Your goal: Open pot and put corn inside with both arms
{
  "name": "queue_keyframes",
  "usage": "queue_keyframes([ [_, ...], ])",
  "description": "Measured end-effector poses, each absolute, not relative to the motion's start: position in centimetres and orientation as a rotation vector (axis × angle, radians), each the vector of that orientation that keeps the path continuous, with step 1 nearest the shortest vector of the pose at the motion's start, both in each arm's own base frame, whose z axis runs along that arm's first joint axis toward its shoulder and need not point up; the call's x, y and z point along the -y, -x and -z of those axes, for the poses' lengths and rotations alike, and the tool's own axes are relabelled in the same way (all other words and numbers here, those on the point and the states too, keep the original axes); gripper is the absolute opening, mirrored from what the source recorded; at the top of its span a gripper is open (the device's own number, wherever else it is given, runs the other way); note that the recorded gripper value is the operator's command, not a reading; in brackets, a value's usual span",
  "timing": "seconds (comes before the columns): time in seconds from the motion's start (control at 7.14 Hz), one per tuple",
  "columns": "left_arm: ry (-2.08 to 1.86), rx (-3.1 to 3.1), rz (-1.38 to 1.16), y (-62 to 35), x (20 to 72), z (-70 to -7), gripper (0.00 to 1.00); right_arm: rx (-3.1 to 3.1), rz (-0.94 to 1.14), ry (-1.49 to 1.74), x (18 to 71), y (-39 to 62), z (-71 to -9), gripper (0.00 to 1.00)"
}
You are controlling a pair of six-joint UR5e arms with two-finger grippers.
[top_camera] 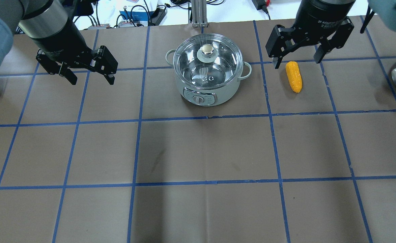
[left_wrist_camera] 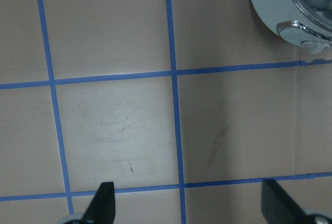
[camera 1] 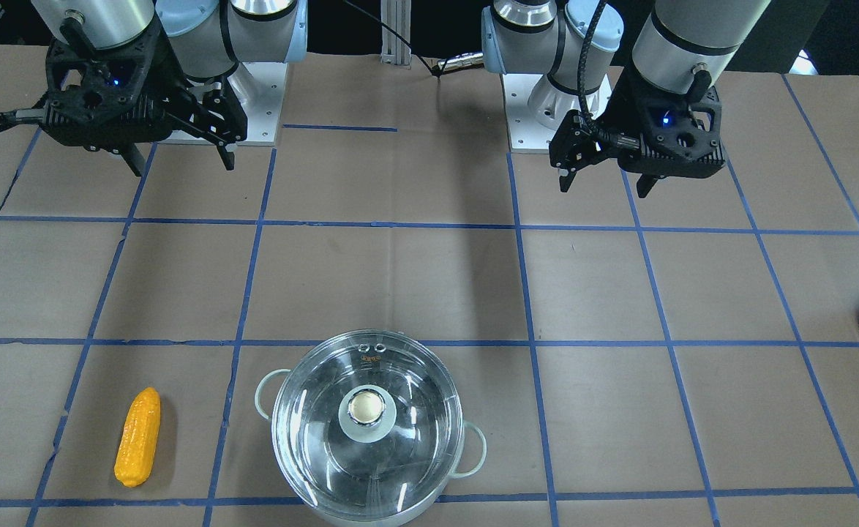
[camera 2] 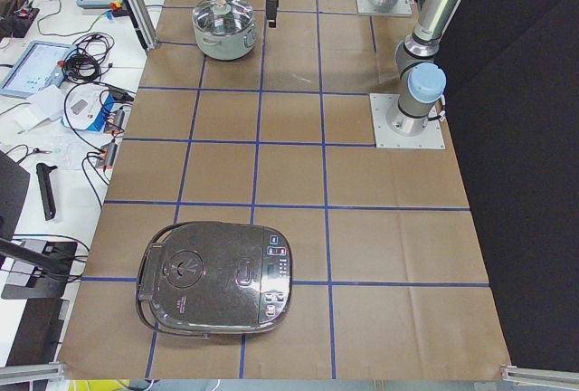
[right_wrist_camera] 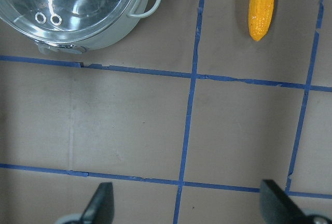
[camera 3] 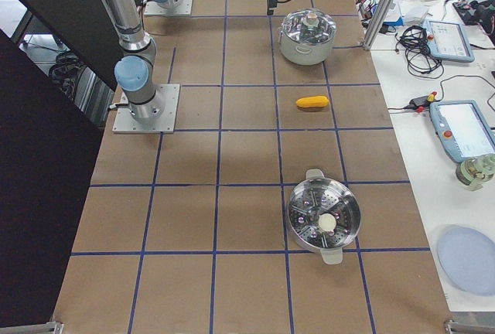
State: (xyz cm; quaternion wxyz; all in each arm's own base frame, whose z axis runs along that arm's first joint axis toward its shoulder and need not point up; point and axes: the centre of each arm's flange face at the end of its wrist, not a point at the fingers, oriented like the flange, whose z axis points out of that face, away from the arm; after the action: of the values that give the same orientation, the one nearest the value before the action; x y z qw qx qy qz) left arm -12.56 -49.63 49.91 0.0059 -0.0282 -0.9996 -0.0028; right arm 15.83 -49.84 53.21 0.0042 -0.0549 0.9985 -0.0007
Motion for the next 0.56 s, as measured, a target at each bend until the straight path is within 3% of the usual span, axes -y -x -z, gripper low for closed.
queue_keyframes([
  [0.56, 0.086, 3.129, 0.006, 12.64, 50.16, -49.73, 1.0, -3.128, 0.002, 0.21, 50.49, -15.24, -52.76, 0.95],
])
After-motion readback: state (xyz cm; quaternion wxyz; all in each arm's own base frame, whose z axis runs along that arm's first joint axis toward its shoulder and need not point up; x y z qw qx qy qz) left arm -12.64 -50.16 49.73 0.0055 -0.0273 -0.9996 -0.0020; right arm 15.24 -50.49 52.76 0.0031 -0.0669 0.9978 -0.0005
